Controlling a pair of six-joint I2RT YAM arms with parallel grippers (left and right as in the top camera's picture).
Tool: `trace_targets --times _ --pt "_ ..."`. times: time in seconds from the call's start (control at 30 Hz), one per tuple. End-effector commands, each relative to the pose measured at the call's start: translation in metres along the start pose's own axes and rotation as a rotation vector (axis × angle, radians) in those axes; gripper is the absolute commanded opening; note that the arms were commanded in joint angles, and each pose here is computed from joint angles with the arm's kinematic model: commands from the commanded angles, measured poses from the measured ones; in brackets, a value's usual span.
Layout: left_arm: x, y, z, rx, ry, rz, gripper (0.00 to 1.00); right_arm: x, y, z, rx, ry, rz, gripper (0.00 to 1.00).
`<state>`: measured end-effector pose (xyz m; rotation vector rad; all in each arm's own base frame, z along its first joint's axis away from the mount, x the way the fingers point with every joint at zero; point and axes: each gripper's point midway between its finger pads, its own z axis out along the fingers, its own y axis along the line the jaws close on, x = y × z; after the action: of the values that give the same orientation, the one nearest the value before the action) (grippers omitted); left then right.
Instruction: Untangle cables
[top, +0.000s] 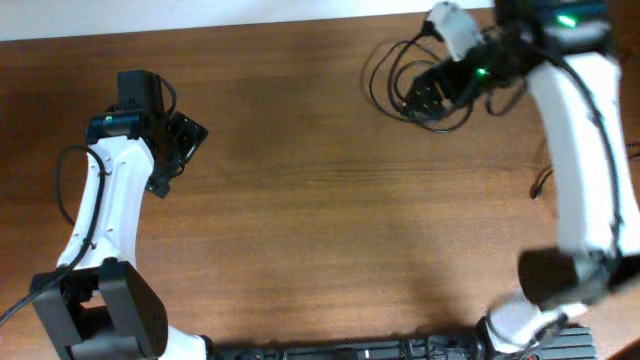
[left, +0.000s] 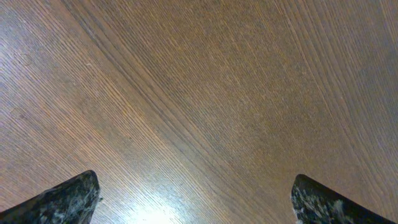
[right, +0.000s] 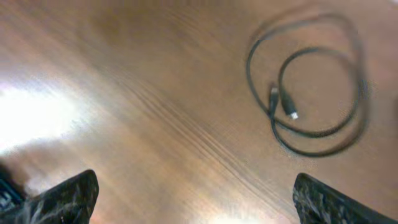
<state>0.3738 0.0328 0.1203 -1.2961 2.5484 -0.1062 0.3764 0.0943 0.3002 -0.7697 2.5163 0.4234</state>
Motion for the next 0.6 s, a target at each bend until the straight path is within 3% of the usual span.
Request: trace_targets --times 0.0,0.13,0.3,0.37,0.47,0.57 --pt "-0.002 -0.001 0.000 0.001 -0.002 0.006 0.99 0.019 0.035 -0.051 0.001 -0.039 0.011 0.98" --pt "-0.002 -0.001 0.000 0.001 -0.002 0.006 0.99 0.079 0.085 -0.099 0.056 -0.166 -0.017 0.98" --pt "-0.002 -0.001 0.000 0.001 -0.002 0.006 0.99 0.168 0.117 -0.080 0.177 -0.449 -0.114 0.99" --pt "-0.002 -0.001 0.000 0.001 -0.002 0.006 0.99 0.181 0.119 -0.080 0.246 -0.573 -0.170 0.99" --pt "-0.002 -0.001 0.000 0.001 -0.002 0.006 0.99 0.214 0.124 -0.060 0.253 -0.569 -0.167 0.99" --pt "-0.002 -0.001 0.000 0.001 -0.002 0.006 0.99 0.217 0.114 -0.061 0.316 -0.566 -0.147 0.98"
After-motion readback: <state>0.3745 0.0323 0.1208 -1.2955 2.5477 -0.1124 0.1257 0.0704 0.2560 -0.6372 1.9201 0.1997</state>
